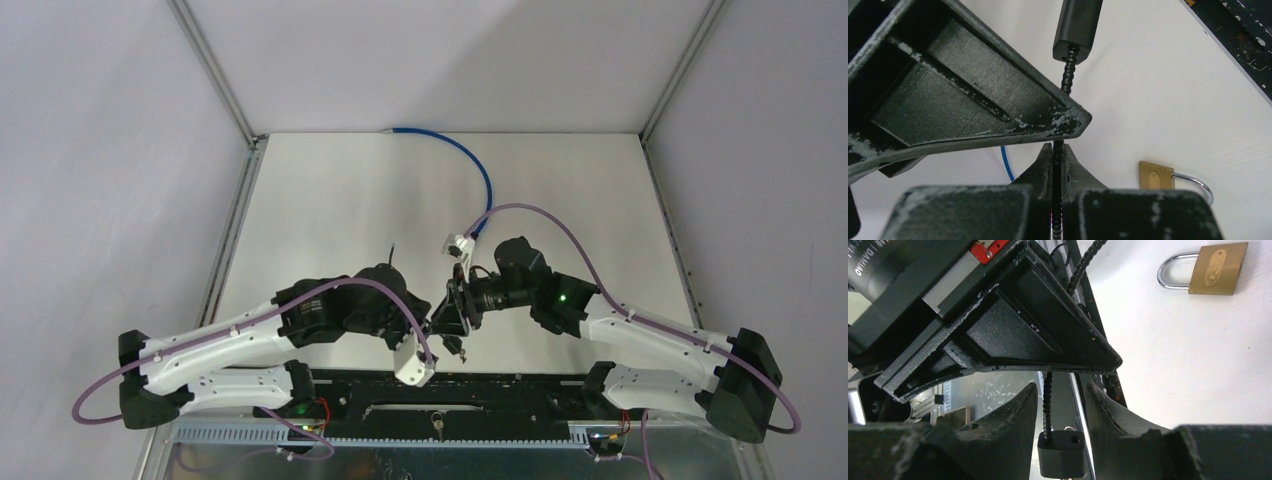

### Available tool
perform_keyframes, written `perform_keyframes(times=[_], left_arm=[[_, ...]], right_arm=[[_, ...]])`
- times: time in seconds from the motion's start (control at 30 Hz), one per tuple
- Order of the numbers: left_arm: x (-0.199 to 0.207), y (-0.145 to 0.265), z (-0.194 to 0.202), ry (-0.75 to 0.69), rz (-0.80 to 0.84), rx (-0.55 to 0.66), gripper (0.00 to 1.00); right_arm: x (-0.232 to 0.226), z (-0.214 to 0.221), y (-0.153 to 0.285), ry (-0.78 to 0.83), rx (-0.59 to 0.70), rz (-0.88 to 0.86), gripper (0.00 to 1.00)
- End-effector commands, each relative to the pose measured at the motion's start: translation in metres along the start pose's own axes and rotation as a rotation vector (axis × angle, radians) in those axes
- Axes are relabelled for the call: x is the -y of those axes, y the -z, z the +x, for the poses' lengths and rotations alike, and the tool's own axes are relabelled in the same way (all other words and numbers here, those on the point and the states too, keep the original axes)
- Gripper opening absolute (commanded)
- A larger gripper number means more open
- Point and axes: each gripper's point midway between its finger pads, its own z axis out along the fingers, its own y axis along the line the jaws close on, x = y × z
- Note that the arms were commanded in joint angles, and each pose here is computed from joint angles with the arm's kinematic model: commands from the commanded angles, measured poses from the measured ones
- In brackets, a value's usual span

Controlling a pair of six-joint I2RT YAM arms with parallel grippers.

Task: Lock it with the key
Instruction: Pick up the lock from the center of the board.

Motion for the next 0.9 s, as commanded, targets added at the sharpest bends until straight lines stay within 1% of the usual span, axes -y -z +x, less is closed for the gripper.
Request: perform_keyframes(times=[0.0,0.13,0.27,0.37,0.4,0.43,0.5,0.53,0.6,0.63,0.73,0.87], left_arm=[[-0.029,0.012,-0.007,-0.033,-0.095,0.010,0.00],[-0.029,0.010,-0.010,-0.032,-0.093,0.027,0.00],[-0.028,0.008,-0.015,-0.031,-0.089,0.056,0.00],[-0.029,0.008,-0.016,-0.016,-0.096,0.063,0.00],[-0.030,0.008,-0.016,-0.008,-0.104,0.062,0.02],[-0.030,0.009,-0.015,0.001,-0.114,0.061,0.06],[-0.036,0.010,-0.015,0.039,-0.159,0.062,0.24],[-0.042,0.013,-0.016,0.066,-0.203,0.070,0.37],[-0.052,0.020,-0.014,0.131,-0.297,0.073,0.95],[-0.057,0.025,-0.012,0.159,-0.348,0.072,0.99],[-0.068,0.040,-0.009,0.269,-0.496,0.101,1.00],[-0.082,0.068,-0.003,0.504,-0.710,0.170,1.00]], right_arm=[[-0.013,-0.015,0.002,0.059,0.018,-0.024,0.42],[-0.015,-0.021,0.001,0.066,0.040,-0.033,0.35],[-0.023,-0.029,0.000,0.084,0.065,-0.070,0.25],[-0.026,-0.034,-0.001,0.095,0.075,-0.081,0.09],[-0.026,-0.035,-0.001,0.097,0.079,-0.083,0.02],[-0.026,-0.036,-0.001,0.092,0.081,-0.080,0.00],[-0.025,-0.039,0.001,0.073,0.089,-0.067,0.00],[-0.024,-0.041,0.002,0.070,0.094,-0.063,0.00],[-0.021,-0.044,0.006,0.071,0.110,-0.040,0.00],[-0.017,-0.048,0.008,0.077,0.129,-0.017,0.00],[-0.003,-0.053,0.018,0.075,0.165,0.081,0.00],[0.028,-0.076,0.039,0.080,0.292,0.298,0.00]])
